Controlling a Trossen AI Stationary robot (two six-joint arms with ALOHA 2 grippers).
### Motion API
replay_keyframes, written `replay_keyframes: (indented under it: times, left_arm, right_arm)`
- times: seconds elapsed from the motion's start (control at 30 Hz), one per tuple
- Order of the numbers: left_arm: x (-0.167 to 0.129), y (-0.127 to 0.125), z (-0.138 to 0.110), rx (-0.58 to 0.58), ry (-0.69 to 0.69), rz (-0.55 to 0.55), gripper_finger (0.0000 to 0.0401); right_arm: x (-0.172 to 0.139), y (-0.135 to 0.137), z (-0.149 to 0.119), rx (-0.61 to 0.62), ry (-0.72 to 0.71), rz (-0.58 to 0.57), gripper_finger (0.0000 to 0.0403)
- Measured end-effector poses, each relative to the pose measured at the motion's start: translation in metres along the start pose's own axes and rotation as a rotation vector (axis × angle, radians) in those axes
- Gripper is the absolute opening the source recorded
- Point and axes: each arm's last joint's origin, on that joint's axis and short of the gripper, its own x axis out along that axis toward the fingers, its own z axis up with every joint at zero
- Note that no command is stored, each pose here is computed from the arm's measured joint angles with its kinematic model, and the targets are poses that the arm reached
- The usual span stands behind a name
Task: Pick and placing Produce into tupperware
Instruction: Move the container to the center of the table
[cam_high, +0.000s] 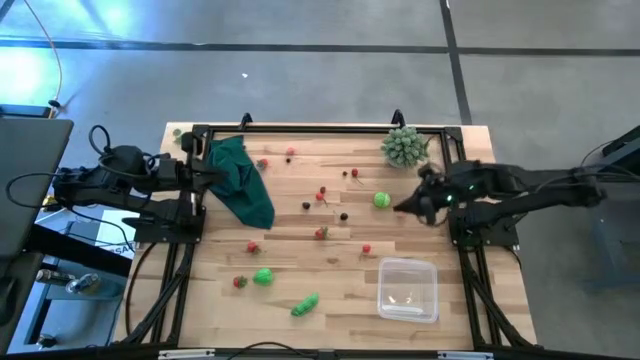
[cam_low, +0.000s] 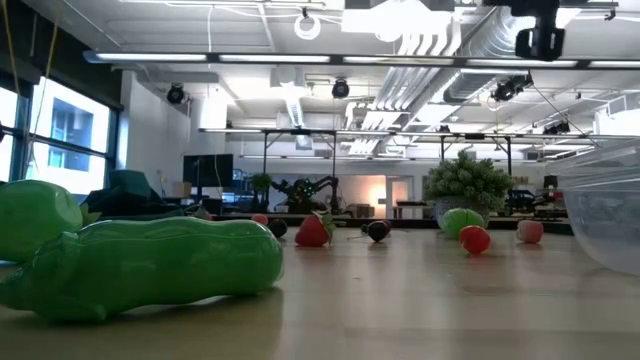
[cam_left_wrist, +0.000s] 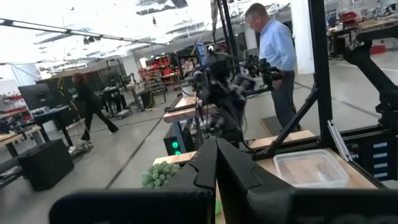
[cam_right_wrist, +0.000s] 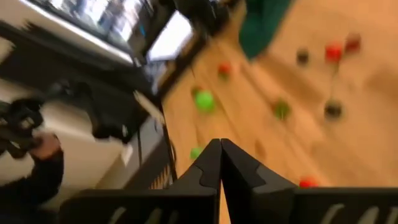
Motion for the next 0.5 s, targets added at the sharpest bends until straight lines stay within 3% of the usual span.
replay_keyframes:
  times: [0.2, 0.5]
  left_arm:
    - [0.0, 0.0, -0.001, 0.002, 0.012, -0.001, 0.0001]
    - [0.0, -0.002, -0.008, 0.015, 0.081, -0.019, 0.0001]
  right_arm:
    - [0.029, 0.014, -0.034, 0.088, 0.198, -0.044, 0.0]
    - [0.076, 0.01, -0.107, 0.067, 0.42, -0.383, 0.0]
